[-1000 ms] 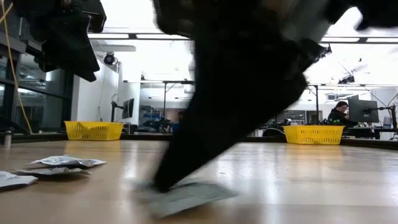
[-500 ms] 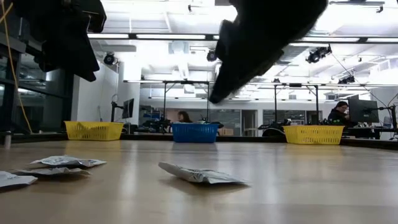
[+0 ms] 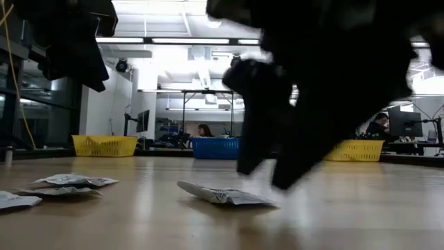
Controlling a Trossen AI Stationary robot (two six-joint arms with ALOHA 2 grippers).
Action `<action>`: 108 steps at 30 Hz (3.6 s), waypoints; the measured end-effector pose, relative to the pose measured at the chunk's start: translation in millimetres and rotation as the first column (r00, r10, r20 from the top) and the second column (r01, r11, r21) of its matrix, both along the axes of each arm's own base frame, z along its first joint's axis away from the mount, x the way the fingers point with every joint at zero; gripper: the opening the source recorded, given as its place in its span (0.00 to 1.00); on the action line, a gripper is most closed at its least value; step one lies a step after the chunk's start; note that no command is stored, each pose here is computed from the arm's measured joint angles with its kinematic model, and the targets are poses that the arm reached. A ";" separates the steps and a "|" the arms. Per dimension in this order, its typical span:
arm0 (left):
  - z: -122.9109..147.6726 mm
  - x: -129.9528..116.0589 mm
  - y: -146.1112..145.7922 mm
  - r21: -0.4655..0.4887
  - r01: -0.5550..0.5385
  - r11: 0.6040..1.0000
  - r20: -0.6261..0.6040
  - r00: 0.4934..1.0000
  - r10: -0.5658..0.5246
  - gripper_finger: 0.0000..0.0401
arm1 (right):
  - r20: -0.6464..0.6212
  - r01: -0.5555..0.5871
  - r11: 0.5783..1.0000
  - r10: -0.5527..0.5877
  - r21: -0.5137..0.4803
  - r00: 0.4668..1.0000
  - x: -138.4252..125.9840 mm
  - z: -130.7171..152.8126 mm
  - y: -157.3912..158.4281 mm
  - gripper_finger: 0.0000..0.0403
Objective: Pick & Place First Aid Supplies
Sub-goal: Put the gray towelette pack into the left yellow bin
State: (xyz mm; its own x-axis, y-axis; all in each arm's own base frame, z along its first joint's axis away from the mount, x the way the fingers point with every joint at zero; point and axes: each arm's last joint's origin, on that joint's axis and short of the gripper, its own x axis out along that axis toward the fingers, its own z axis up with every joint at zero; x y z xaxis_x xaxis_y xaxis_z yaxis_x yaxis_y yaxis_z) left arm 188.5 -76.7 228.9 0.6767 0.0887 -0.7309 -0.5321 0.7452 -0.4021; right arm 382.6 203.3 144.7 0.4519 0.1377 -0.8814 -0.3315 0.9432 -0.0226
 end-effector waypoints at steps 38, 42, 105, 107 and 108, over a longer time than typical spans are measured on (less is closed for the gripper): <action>2.3 2.6 -1.3 -0.025 -0.006 1.000 0.035 0.999 0.007 0.33 | -0.099 0.277 0.948 -0.264 0.157 0.959 16.7 -16.3 -25.9 0.01; 8.7 8.9 -4.3 -0.069 -0.001 0.998 0.125 0.992 0.010 0.33 | 0.022 0.329 0.941 -0.332 0.076 0.943 13.8 9.6 -33.1 0.01; 21.6 44.4 25.7 -0.354 -0.231 0.906 0.337 0.872 0.355 0.01 | 0.454 0.469 0.882 -0.439 0.052 0.775 26.7 117.0 -119.6 0.16; 22.1 44.9 30.1 -0.347 -0.247 0.905 0.335 0.868 0.366 0.01 | 0.426 0.499 0.864 -0.477 0.066 0.769 24.4 115.1 -120.2 0.23; 21.2 44.8 32.2 -0.339 -0.257 0.905 0.328 0.869 0.370 0.01 | 0.407 0.518 0.852 -0.503 0.081 0.763 22.7 114.7 -121.0 0.26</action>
State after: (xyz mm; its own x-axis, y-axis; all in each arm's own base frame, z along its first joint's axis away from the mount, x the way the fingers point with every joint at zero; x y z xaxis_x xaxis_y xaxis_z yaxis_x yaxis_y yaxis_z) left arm 233.3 -44.5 250.1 0.8739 0.1769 -0.4528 -0.4845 0.3927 -0.7817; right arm 405.3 82.3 259.4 0.7575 -0.2415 -0.6065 0.2446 0.9664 -0.0793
